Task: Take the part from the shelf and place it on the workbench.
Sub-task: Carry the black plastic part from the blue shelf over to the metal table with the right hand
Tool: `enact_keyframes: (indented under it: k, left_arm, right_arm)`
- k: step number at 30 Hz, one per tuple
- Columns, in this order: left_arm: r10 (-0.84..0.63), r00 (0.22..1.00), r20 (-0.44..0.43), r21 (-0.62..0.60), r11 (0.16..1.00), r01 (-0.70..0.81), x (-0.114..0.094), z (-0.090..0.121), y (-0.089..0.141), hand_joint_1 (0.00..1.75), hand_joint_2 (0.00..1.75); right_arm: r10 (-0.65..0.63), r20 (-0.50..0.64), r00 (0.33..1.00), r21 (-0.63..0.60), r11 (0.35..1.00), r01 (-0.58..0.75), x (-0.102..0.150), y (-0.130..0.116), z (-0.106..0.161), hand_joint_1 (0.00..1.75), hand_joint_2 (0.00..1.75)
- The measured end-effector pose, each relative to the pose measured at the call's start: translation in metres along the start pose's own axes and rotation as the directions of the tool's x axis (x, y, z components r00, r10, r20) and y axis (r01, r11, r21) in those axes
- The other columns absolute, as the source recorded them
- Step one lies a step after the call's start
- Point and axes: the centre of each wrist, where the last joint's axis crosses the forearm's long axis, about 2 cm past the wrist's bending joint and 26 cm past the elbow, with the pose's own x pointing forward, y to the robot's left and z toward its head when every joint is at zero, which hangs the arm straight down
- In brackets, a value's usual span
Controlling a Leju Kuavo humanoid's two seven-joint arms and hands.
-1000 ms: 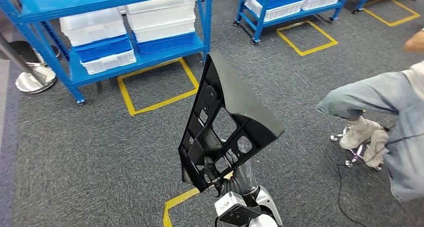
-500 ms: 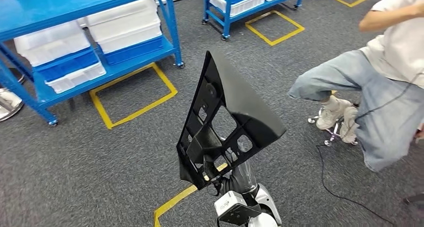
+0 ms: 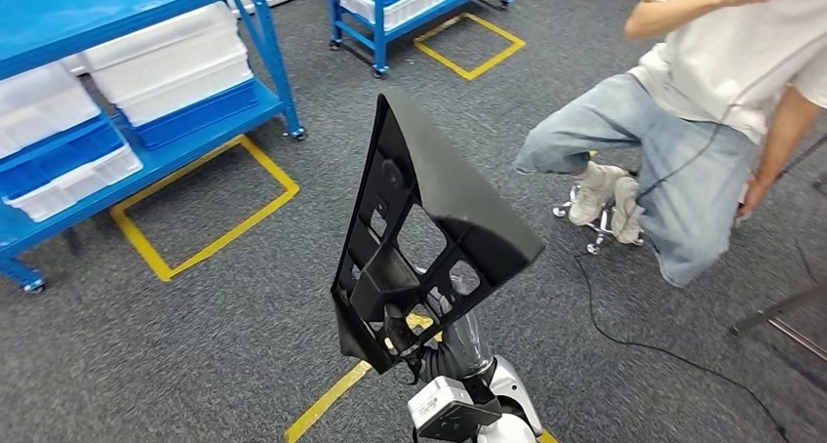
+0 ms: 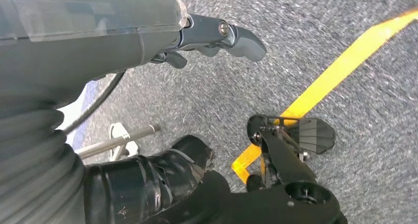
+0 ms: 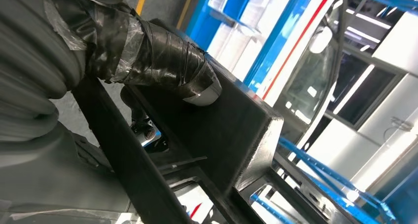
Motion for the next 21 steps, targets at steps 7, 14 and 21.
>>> enact_keyframes:
  k: [7,14,21]
  left_arm:
    - [-0.008,1.000,0.003,-0.003,1.000,0.008,0.003,0.000,-0.001,0.00,1.75]
    - [-0.011,1.000,0.005,-0.010,1.000,0.011,0.004,0.000,-0.004,0.00,1.75]
    - [-0.012,1.000,-0.001,-0.008,1.000,0.012,0.001,0.000,-0.003,0.00,1.75]
  right_arm:
    - [-0.016,0.016,1.000,0.019,1.000,0.015,0.002,0.004,-0.007,1.75,1.75]
    - [-0.034,0.033,0.999,0.027,0.999,0.033,0.005,0.010,-0.015,1.75,1.75]
    - [-0.042,0.028,0.999,0.036,0.999,0.041,0.004,0.012,-0.015,1.75,1.75]
